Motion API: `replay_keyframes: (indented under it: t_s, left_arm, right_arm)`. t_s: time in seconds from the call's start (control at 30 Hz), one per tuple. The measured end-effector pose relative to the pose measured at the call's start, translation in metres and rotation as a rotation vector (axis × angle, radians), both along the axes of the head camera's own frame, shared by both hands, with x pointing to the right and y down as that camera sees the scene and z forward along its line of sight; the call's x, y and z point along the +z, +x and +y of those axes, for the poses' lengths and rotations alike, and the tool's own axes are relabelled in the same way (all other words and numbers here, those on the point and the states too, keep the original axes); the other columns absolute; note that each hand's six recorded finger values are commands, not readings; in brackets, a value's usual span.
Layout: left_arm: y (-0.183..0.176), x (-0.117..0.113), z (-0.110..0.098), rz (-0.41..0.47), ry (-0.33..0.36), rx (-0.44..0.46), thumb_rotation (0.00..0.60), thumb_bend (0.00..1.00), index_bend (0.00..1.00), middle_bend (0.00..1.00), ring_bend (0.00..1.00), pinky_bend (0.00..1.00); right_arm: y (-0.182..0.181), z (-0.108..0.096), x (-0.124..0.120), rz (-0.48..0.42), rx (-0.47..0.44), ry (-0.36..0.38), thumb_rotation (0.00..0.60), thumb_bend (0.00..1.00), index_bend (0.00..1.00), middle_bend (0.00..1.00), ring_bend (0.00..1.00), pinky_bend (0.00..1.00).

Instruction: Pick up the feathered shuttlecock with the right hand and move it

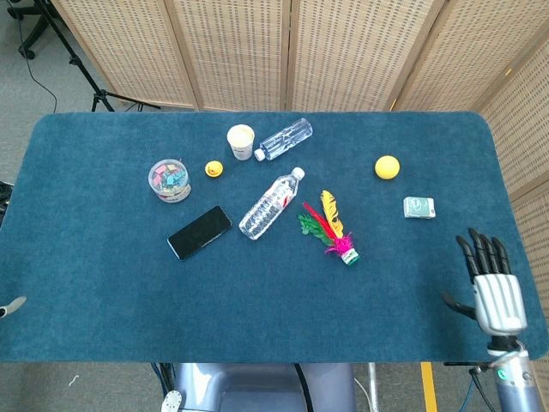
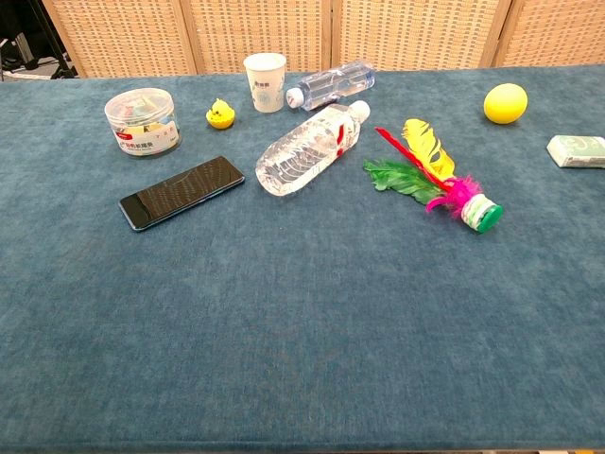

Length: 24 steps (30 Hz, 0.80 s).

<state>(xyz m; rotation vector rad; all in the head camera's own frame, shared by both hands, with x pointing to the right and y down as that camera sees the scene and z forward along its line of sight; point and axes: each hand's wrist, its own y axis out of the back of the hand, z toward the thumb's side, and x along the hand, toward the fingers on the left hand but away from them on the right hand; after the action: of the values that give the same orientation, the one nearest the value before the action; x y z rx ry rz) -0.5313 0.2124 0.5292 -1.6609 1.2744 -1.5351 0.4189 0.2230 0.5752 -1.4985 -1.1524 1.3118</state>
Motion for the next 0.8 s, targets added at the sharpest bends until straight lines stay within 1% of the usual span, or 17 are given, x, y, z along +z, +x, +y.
replay_keyframes:
  t_s: [0.07, 0.2, 0.3, 0.43, 0.53, 0.57, 0.63, 0.7, 0.8]
  left_arm:
    - [0.000, 0.001, 0.000, -0.002, -0.002, 0.002, 0.600, 0.00, 0.00, 0.00, 0.00, 0.00]
    - [0.002, 0.002, 0.001, -0.006, -0.007, 0.009, 0.600, 0.00, 0.00, 0.00, 0.00, 0.00]
    - [0.003, 0.002, 0.001, -0.006, -0.007, 0.011, 0.600, 0.00, 0.00, 0.00, 0.00, 0.00]
    - [0.006, 0.002, 0.002, -0.010, -0.005, 0.017, 0.600, 0.00, 0.00, 0.00, 0.00, 0.00]
    - [0.007, 0.002, 0.003, -0.016, -0.005, 0.021, 0.600, 0.00, 0.00, 0.00, 0.00, 0.00]
    - [0.007, 0.003, 0.003, -0.017, -0.006, 0.020, 0.600, 0.00, 0.00, 0.00, 0.00, 0.00]
    - [0.007, 0.004, 0.003, -0.020, -0.007, 0.020, 0.600, 0.00, 0.00, 0.00, 0.00, 0.00]
    - [0.008, 0.005, 0.003, -0.024, -0.012, 0.022, 0.600, 0.00, 0.00, 0.00, 0.00, 0.00]
    - [0.009, 0.008, 0.002, -0.029, -0.019, 0.026, 0.600, 0.00, 0.00, 0.00, 0.00, 0.00]
  right_arm:
    - [0.009, 0.010, -0.004, 0.011, 0.025, 0.004, 0.600, 0.00, 0.05, 0.00, 0.00, 0.00]
    - [0.016, 0.018, -0.007, 0.021, 0.031, 0.009, 0.600, 0.00, 0.05, 0.00, 0.00, 0.00]
    - [0.018, 0.017, -0.009, 0.018, 0.032, 0.019, 0.600, 0.00, 0.05, 0.00, 0.00, 0.00]
    - [0.014, 0.010, -0.006, -0.037, 0.040, 0.014, 0.600, 0.00, 0.09, 0.00, 0.00, 0.00]
    - [0.001, -0.011, 0.001, -0.103, 0.028, 0.009, 0.600, 0.00, 0.17, 0.00, 0.00, 0.00]
    - [-0.006, -0.022, 0.005, -0.130, 0.022, 0.009, 0.600, 0.01, 0.20, 0.00, 0.00, 0.00]
    - [-0.019, -0.039, 0.011, -0.167, 0.018, 0.006, 0.600, 0.05, 0.23, 0.00, 0.00, 0.00]
    - [-0.035, -0.058, 0.020, -0.208, 0.020, -0.009, 0.600, 0.16, 0.28, 0.00, 0.00, 0.00]
    - [-0.062, -0.086, 0.033, -0.248, 0.031, -0.033, 0.600, 0.25, 0.32, 0.00, 0.00, 0.00]
